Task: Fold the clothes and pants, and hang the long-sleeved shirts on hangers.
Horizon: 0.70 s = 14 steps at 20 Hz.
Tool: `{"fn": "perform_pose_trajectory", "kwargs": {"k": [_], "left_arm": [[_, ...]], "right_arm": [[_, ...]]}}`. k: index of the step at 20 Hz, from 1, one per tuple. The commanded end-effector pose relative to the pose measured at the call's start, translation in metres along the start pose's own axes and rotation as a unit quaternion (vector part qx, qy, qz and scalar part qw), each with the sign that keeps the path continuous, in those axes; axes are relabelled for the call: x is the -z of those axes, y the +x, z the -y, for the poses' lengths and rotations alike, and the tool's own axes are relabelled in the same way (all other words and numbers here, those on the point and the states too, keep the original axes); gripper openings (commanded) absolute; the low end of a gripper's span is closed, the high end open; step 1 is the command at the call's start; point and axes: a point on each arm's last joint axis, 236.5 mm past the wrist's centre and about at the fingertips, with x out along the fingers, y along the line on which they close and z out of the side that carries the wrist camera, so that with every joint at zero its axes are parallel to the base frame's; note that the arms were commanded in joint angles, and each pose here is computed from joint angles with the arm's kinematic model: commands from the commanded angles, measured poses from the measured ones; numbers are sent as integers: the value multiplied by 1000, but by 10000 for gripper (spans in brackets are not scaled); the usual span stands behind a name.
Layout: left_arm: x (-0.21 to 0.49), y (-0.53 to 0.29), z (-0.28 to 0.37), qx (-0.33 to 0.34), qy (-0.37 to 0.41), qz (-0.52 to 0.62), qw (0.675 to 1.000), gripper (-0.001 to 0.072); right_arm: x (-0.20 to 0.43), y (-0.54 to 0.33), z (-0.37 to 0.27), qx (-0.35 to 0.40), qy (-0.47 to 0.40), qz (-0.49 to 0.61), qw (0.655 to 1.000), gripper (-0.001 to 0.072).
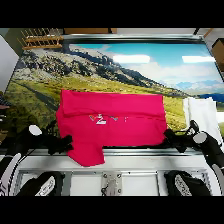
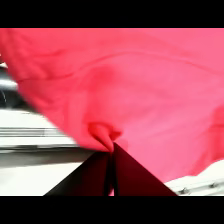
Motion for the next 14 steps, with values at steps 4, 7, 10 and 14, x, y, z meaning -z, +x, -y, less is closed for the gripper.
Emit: {"fn": "perform_pose_trajectory", "kwargs": {"k": [4, 7, 10, 14], "left_arm": [[16, -41, 12, 25, 26, 54, 998, 9], [26, -48, 21, 34, 47, 63, 996, 10], [20, -60, 29, 34, 59, 76, 995, 9], [-22, -88, 47, 32, 82, 100, 991, 9]], "right_arm": [[-11, -51, 1, 68, -103, -30, 992, 16], [-19, -70, -1, 88, -118, -35, 988, 15], [-32, -78, -13, 85, -122, -31, 988, 15], [-56, -81, -34, 83, -133, -29, 987, 15]]}}
